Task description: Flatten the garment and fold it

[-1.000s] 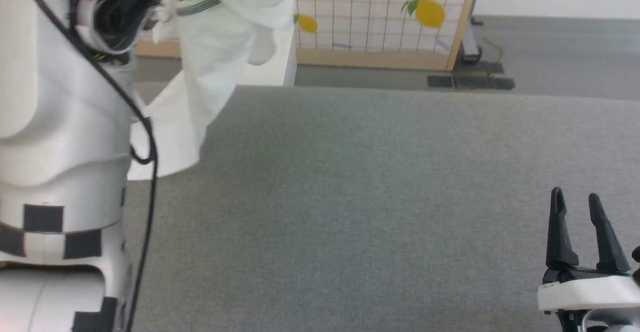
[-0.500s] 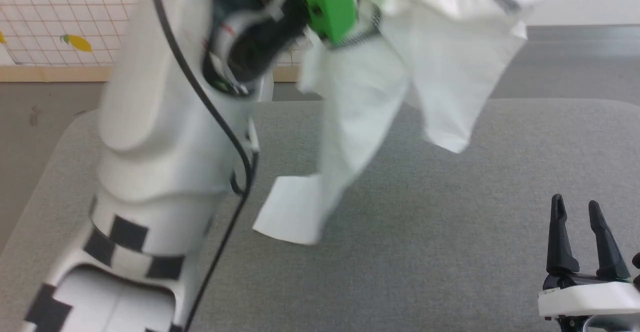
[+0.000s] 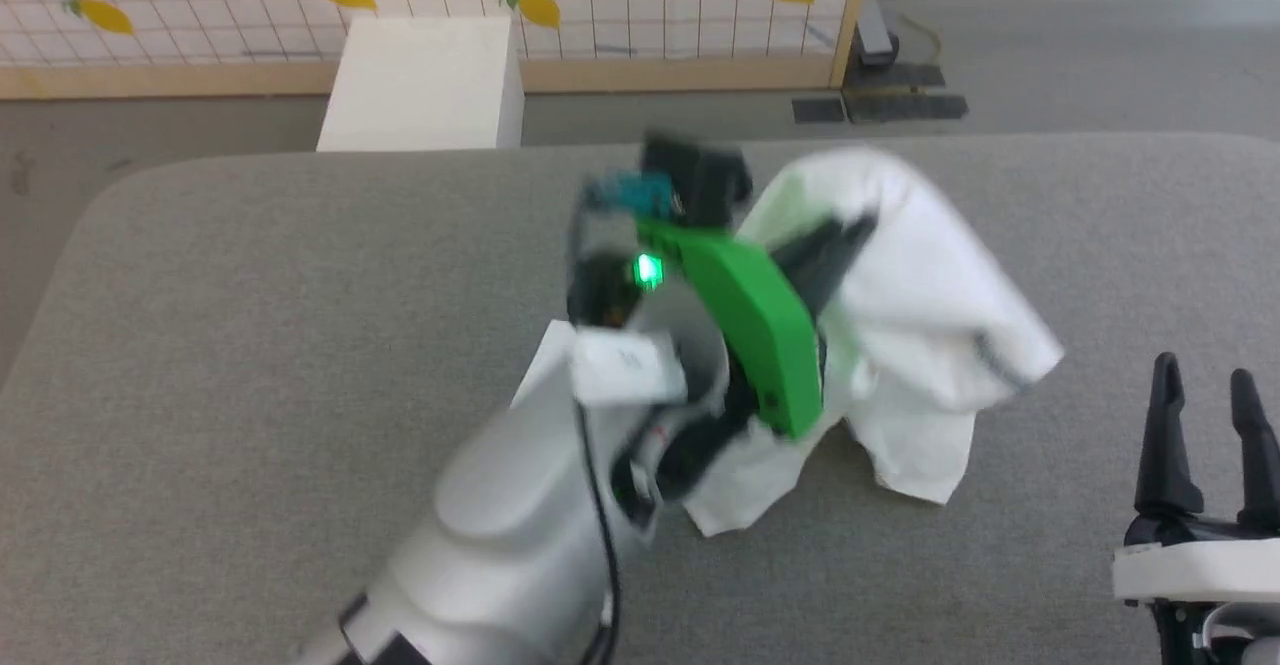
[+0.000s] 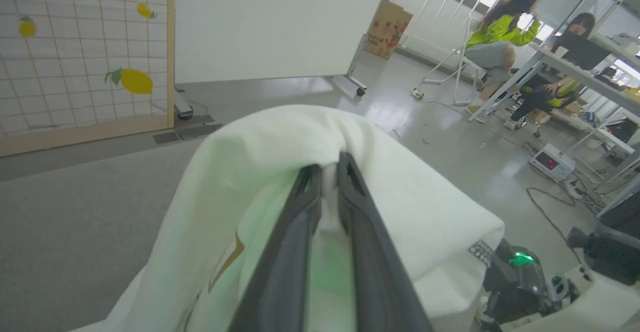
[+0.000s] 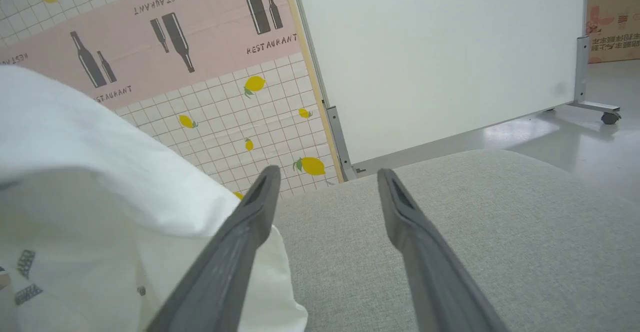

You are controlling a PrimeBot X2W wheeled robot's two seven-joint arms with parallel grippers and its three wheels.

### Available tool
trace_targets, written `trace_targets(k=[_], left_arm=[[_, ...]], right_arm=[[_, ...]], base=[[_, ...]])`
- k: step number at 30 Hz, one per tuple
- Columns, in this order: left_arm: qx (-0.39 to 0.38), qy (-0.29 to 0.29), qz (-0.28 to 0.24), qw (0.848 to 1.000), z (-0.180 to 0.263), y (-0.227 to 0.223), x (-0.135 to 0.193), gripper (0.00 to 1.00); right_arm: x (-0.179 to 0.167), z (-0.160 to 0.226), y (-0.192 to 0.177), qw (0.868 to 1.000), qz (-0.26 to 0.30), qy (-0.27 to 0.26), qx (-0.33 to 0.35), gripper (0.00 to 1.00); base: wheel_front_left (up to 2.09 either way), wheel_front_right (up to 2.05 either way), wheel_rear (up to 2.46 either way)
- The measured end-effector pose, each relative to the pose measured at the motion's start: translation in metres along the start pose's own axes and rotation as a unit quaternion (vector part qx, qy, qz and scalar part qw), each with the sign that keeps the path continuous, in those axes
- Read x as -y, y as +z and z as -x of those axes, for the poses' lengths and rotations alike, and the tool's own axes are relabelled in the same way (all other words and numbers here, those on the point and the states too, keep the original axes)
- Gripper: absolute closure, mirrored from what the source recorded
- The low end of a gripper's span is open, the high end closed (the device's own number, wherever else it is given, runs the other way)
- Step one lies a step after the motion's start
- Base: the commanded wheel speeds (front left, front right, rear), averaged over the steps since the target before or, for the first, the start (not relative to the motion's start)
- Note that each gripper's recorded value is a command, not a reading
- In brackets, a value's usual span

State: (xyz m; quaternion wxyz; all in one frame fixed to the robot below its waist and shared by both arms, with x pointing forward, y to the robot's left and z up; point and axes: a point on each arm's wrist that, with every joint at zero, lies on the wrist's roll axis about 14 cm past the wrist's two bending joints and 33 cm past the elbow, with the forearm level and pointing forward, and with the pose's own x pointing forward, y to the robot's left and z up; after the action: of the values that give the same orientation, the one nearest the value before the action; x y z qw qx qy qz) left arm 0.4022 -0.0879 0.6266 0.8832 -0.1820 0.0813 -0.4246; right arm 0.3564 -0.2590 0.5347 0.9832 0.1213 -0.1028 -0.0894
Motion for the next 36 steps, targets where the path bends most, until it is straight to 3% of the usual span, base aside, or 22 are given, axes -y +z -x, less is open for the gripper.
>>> trace_targets(k=[7,13,14,15,16,27,31,36], left_arm=[[-0.132,0.086,0.02,0.987,0.013,-0.121,-0.046,1.0],[-0.182,0.134,0.026,0.974,0.023,-0.161,-0.07,1.0],[-0.176,0.134,0.035,0.975,0.022,-0.159,-0.07,0.93],[-0.169,0.133,0.037,0.976,0.021,-0.157,-0.069,0.52],[-0.161,0.131,0.037,0.978,0.02,-0.152,-0.068,0.0],[0.006,0.117,0.012,0.993,0.017,-0.062,-0.059,0.0],[0.105,0.17,-0.037,0.979,0.047,-0.02,-0.083,0.0],[0.159,0.222,-0.036,0.961,0.094,-0.012,-0.099,0.0]], right_arm=[[0.005,-0.006,-0.009,1.0,0.005,-0.008,-0.011,0.0],[0.004,-0.011,-0.013,1.0,0.006,-0.007,-0.016,0.0],[0.003,-0.012,-0.013,1.0,0.006,-0.007,-0.015,0.0],[0.003,-0.012,-0.013,1.0,0.006,-0.007,-0.015,0.0],[0.003,-0.013,-0.013,1.0,0.006,-0.007,-0.015,0.0],[-0.008,-0.013,-0.003,1.0,0.0,0.009,0.0,0.0],[-0.01,-0.009,0.0,1.0,-0.001,0.014,0.003,0.0],[-0.013,-0.006,0.002,1.0,-0.002,0.019,0.005,0.0]], base=[[0.0,0.0,0.0],[0.0,0.0,0.0],[0.0,0.0,0.0],[0.0,0.0,0.0],[0.0,0.0,0.0],[0.0,0.0,0.0],[0.0,0.0,0.0],[0.0,0.0,0.0]])
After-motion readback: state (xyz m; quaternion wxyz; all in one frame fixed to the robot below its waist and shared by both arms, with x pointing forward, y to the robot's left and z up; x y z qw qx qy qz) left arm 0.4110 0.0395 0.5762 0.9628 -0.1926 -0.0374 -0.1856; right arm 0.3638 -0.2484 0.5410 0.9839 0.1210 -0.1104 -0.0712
